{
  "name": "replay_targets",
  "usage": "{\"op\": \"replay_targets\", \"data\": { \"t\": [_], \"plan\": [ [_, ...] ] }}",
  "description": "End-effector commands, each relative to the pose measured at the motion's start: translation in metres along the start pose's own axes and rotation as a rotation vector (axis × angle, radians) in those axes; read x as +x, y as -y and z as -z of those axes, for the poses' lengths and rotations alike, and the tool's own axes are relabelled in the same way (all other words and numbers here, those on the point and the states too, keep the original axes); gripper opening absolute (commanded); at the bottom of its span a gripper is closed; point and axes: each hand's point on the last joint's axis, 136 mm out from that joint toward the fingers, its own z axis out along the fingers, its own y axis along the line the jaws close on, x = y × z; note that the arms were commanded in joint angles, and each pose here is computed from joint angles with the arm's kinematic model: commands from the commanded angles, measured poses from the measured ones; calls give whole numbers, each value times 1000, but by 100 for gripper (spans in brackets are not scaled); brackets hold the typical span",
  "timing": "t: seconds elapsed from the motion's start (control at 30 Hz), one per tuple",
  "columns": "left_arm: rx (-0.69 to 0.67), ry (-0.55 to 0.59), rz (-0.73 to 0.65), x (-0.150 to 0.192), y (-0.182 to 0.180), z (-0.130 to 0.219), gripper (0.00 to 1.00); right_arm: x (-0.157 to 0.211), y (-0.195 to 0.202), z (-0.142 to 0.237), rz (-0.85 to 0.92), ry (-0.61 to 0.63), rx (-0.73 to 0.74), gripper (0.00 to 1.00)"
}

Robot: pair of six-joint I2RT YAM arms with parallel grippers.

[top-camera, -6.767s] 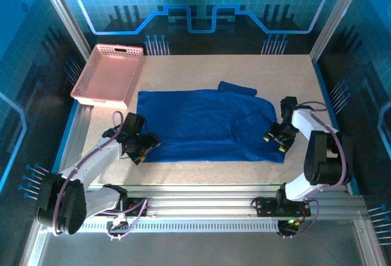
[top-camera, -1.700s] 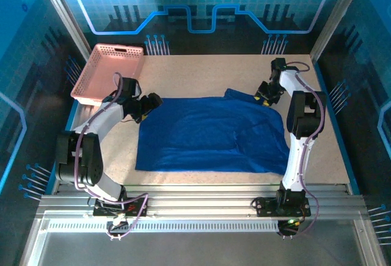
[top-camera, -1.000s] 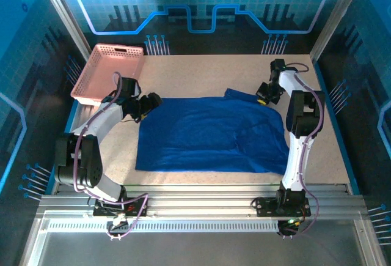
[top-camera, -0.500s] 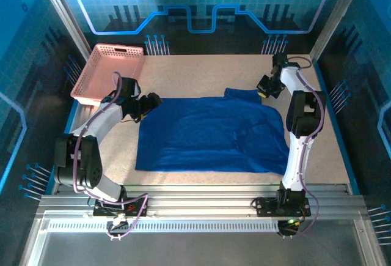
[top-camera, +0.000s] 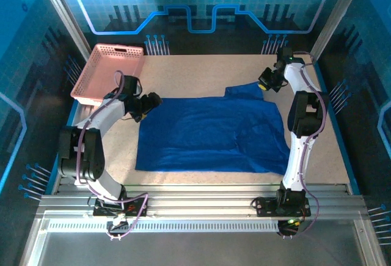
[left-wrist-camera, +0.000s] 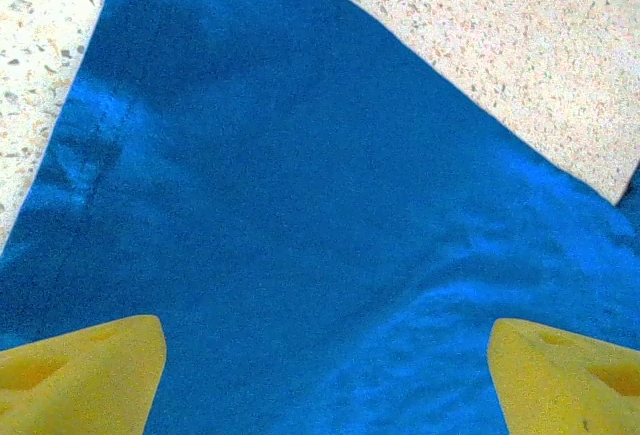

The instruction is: Fold and stack the t-shirts

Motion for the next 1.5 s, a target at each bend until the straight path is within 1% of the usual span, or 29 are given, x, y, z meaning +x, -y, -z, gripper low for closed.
{"op": "replay_targets", "data": {
  "t": [0.0,0.17,0.43,0.63,1.0,1.17,1.27,1.37,1.47],
  "plan": [
    [-60,-2,70,-12,-6,-6,85,-2,-5,2,-28,-31,-47,0],
    [-134,-4,134,-21,-17,-17,84,-3,-3,0,-28,-48,-51,0],
    [-176,65,172,-50,-16,-30,83,0,-1,-8,-22,-76,-63,0],
    [-188,90,180,-68,-12,-45,81,-1,-4,-7,-10,-79,-79,0],
    [-257,90,183,-83,-20,-70,76,2,-9,-6,6,-96,-105,0],
    [-322,70,178,-87,-28,-78,72,3,-9,-6,8,-99,-106,0],
    [-351,44,170,-86,-32,-86,65,2,-13,-4,14,-96,-118,0],
    [-363,13,171,-81,-36,-95,49,1,-16,-6,13,-102,-134,0],
    [-367,-15,172,-75,-41,-102,36,-1,-13,-10,11,-109,-115,0]
  ]
}}
